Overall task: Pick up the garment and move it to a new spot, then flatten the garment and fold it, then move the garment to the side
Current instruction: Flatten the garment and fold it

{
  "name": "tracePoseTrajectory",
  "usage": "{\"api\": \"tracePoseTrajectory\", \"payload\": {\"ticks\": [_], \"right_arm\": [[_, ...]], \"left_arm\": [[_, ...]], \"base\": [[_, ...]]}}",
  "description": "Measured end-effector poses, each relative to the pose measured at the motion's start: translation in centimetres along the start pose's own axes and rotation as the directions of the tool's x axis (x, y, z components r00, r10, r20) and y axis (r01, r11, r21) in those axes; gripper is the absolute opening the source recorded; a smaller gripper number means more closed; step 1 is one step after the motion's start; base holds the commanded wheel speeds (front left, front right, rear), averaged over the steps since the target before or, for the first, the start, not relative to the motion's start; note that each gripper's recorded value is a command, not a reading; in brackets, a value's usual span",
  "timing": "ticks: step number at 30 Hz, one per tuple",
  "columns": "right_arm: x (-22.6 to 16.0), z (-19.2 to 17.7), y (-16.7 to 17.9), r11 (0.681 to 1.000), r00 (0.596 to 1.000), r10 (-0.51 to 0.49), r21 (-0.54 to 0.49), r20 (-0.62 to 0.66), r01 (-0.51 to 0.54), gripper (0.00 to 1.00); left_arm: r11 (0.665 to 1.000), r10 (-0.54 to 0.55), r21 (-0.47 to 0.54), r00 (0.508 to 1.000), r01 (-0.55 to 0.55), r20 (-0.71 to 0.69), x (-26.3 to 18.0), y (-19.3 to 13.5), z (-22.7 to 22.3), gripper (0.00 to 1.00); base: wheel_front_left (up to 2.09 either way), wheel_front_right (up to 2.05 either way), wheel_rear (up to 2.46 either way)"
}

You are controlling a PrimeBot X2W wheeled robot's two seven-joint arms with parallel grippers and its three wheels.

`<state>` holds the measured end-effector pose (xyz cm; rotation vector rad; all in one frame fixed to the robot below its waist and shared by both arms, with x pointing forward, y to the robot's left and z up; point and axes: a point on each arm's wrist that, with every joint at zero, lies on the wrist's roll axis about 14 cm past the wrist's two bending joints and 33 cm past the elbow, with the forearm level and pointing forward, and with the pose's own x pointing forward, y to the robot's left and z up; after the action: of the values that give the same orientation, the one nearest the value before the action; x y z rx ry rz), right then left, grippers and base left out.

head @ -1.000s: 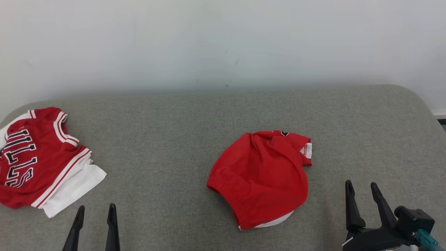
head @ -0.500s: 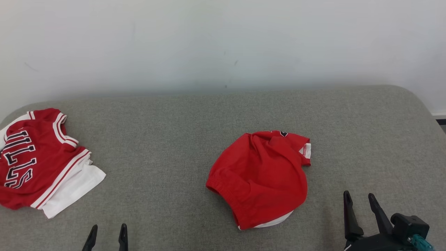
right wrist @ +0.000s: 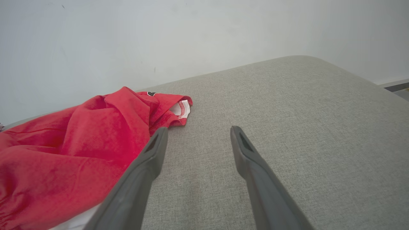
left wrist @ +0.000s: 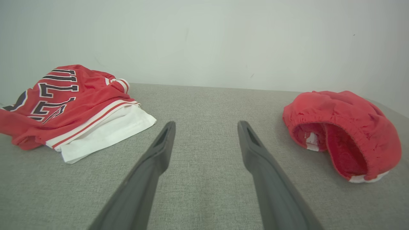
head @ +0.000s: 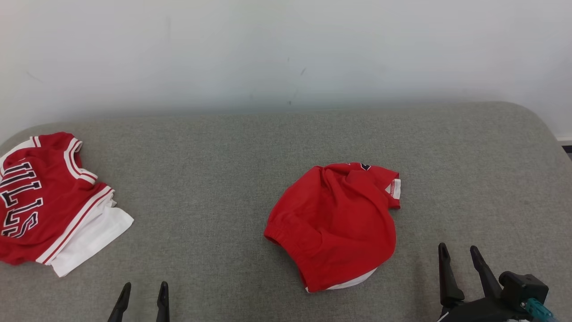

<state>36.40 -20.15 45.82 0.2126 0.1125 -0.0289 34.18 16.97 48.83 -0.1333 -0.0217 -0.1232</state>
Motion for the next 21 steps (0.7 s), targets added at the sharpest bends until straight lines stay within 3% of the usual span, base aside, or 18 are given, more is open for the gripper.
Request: {"api": "tracePoseTrajectory", "payload": {"ticks": [7,12,15,21], "right_arm": [[0.1,-0.2,0.1,1.000,1.000,0.003,0.000,-0.006,-0.003,1.00],[0.0,-0.2,-0.1,1.000,1.000,-0.004,-0.001,-0.007,0.004,1.00],[0.0,0.2,-0.3,1.000,1.000,-0.010,0.003,0.003,0.010,1.00],[-0.9,0.3,-1.8,0.998,0.998,-0.055,0.006,0.001,0.055,1.00]], "left_arm": [[0.999,-0.031,-0.009,0.999,0.031,-0.011,0.3,-0.8,-0.3,1.00],[0.989,-0.135,-0.056,0.991,0.134,-0.016,1.2,-4.0,-0.6,1.00],[0.955,-0.281,-0.128,0.956,0.269,-0.086,1.2,-8.7,-3.0,1.00],[0.879,-0.469,-0.183,0.868,0.441,-0.165,1.5,-14.5,-5.5,1.00]], "base": [[0.00,0.00,0.00],[0.00,0.00,0.00],[0.00,0.00,0.00],[0.00,0.00,0.00]]}}
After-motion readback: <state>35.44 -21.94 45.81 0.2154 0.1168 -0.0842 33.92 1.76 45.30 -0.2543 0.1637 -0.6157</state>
